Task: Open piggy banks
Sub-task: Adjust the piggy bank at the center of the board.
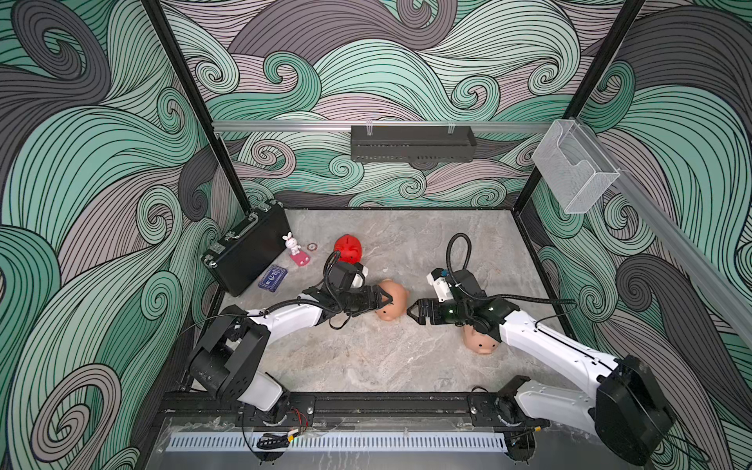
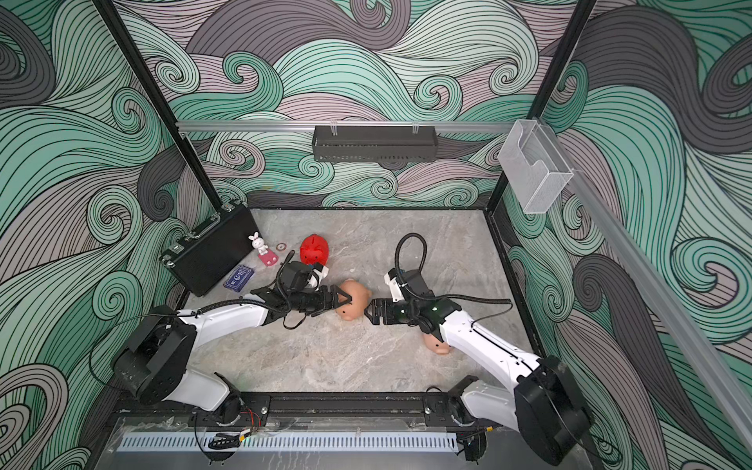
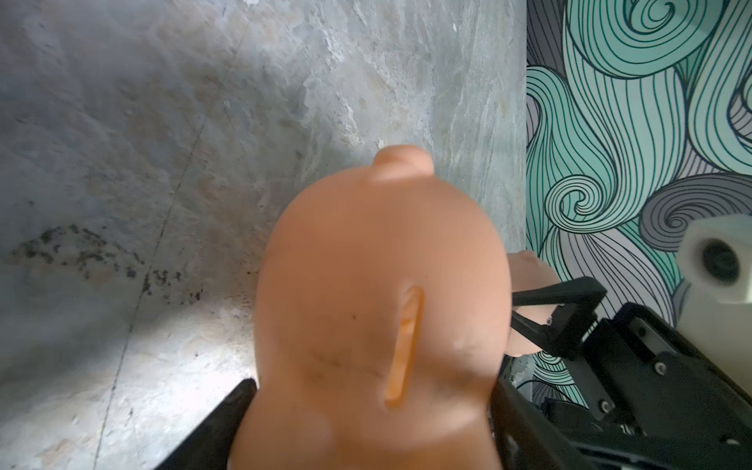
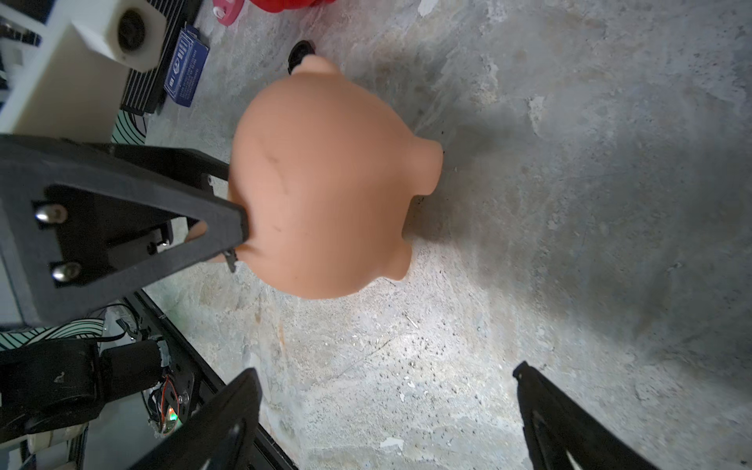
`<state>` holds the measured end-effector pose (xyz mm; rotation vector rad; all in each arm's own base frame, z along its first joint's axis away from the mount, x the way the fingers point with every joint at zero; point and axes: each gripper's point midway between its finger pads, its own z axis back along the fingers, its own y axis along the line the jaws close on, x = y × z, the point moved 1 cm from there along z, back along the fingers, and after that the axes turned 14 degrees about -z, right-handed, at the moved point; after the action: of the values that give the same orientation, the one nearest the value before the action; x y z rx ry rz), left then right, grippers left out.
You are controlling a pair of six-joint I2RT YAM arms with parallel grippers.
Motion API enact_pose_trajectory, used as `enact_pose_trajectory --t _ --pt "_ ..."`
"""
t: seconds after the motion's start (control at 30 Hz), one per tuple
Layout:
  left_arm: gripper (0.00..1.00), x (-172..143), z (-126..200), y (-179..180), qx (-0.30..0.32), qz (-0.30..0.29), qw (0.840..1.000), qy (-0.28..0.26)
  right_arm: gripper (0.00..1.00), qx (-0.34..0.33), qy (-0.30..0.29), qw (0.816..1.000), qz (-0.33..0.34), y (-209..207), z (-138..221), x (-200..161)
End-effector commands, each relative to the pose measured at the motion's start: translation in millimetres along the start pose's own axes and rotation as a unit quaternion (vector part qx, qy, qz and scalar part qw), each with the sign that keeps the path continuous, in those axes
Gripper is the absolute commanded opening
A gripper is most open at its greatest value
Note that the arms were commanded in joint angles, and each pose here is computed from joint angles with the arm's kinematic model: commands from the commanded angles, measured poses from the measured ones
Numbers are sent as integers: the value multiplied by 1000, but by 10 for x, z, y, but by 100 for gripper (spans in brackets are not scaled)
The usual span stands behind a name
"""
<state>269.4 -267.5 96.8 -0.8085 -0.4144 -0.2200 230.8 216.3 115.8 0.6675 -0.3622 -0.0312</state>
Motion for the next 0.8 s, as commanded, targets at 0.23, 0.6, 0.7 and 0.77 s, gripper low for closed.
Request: enact_pose_trajectory --t 0.23,0.6,0.7,0.77 --pt "77 -268 -44 231 -17 54 998 29 93 32 -62 997 -40 272 -112 451" --pt "89 -286 -88 386 -8 72 997 26 88 60 -30 996 -66 377 -398 511" --pt "94 -290 -96 414 -6 75 997 26 88 59 -26 996 -69 365 -431 504" --pt "96 -292 -97 443 -3 77 997 25 87 58 -23 996 -70 356 -448 489"
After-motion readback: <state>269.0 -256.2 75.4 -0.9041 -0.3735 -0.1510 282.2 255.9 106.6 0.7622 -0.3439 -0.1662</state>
